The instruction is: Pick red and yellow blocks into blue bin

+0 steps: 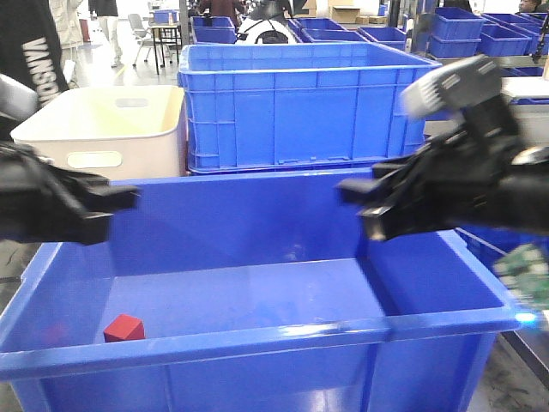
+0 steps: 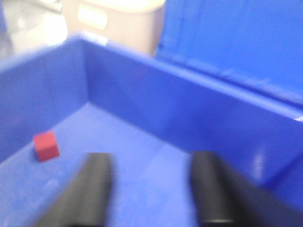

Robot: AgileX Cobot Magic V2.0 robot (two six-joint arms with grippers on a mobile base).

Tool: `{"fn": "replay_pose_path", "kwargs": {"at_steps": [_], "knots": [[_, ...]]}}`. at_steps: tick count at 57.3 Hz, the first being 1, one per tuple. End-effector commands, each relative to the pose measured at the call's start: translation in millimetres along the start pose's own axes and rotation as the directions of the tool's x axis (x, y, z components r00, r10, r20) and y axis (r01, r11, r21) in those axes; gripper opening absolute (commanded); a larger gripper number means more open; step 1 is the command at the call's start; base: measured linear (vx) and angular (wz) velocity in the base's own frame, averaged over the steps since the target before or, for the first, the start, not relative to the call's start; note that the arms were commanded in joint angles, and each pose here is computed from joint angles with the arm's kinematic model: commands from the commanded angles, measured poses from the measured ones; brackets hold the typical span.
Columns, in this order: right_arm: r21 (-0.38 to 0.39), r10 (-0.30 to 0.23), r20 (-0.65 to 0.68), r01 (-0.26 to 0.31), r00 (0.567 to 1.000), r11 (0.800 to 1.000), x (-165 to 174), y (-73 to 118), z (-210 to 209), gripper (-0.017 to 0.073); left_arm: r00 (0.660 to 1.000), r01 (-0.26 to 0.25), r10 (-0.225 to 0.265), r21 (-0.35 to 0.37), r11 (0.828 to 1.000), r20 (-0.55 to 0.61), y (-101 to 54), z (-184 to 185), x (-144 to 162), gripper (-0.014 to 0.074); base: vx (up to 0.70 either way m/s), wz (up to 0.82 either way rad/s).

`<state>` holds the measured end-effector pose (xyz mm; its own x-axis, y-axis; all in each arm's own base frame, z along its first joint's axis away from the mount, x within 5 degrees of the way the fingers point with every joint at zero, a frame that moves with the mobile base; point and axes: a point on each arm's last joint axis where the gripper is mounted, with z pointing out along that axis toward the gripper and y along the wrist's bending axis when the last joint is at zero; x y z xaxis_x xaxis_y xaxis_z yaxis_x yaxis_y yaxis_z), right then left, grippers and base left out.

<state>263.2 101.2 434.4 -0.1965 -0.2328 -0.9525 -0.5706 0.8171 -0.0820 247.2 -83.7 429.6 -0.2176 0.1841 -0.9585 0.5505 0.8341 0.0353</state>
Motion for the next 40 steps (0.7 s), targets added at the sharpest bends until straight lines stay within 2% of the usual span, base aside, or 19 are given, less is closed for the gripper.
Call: {"fn": "replay_pose_path", "kwargs": {"at_steps": [1,2,3,5,8,9,11,15,20,24,31,40], "knots": [[0.106,0.029,0.092,-0.039,0.995,0.994,-23,-1.6,-44,-0.0015,0.993,-0.052,0.062,-0.104,0.993,0.101,-4.4,-44,-24,0.0036,0.00,0.00],[0.125,0.031,0.085,-0.041,0.996,0.991,-24,-2.0,-51,-0.0017,0.992,-0.062,0.075,-0.124,0.990,0.098,-5.2,-51,-24,-0.0013,0.00,0.00],[0.142,0.017,0.065,-0.026,0.998,0.989,-22,-2.4,-56,-0.0017,0.992,-0.070,0.084,-0.142,0.987,0.091,-5.9,-57,-24,-0.0010,0.00,0.00],[0.161,0.030,0.029,-0.035,0.999,0.986,-20,-2.5,-63,-0.0016,0.993,-0.086,0.099,-0.176,0.981,0.066,-6.5,-67,-20,-0.0009,0.00,0.00],[0.232,0.007,-0.042,0.003,0.999,0.973,-14,-5.1,-80,-0.0013,0.996,-0.065,0.075,-0.216,0.974,0.040,-9.4,-83,-12,-0.0008,0.00,0.00],[0.252,0.016,-0.063,0.001,0.998,0.968,-10,-5.0,-85,-0.0010,0.997,-0.061,0.070,-0.232,0.971,0.030,-9.9,-88,-7,-0.0008,0.00,0.00],[0.286,0.016,-0.077,0.007,0.997,0.958,-4,-4.1,-96,-0.0010,0.998,-0.062,0.066,-0.260,0.964,0.007,-11.3,-95,5,-0.0006,0.00,0.00],[0.346,-0.011,-0.059,0.031,0.998,0.938,15,0.6,-115,-0.0010,1.000,-0.019,0.025,-0.297,0.955,0.015,-17.2,-111,30,-0.0005,0.00,0.00],[0.365,-0.009,0.017,0.002,1.000,0.931,43,13.7,-138,-0.0010,0.997,0.061,-0.047,-0.296,0.953,0.054,-29.1,-129,66,-0.0003,0.00,0.00],[0.367,-0.015,0.049,-0.004,0.999,0.930,69,21.8,-145,-0.0010,0.995,0.090,-0.072,-0.294,0.952,0.070,-36.2,-137,94,-0.0001,0.00,0.00],[0.373,-0.033,0.130,-0.018,0.991,0.928,101,31.0,-151,-0.0010,0.989,0.095,-0.057,-0.303,0.948,0.134,-44.1,-148,124,-0.0001,0.00,0.00],[0.373,-0.034,0.195,-0.043,0.980,0.927,122,35.5,-151,-0.0010,0.979,0.096,-0.034,-0.311,0.945,0.199,-46.9,-154,132,-0.0001,0.00,0.00]]}}
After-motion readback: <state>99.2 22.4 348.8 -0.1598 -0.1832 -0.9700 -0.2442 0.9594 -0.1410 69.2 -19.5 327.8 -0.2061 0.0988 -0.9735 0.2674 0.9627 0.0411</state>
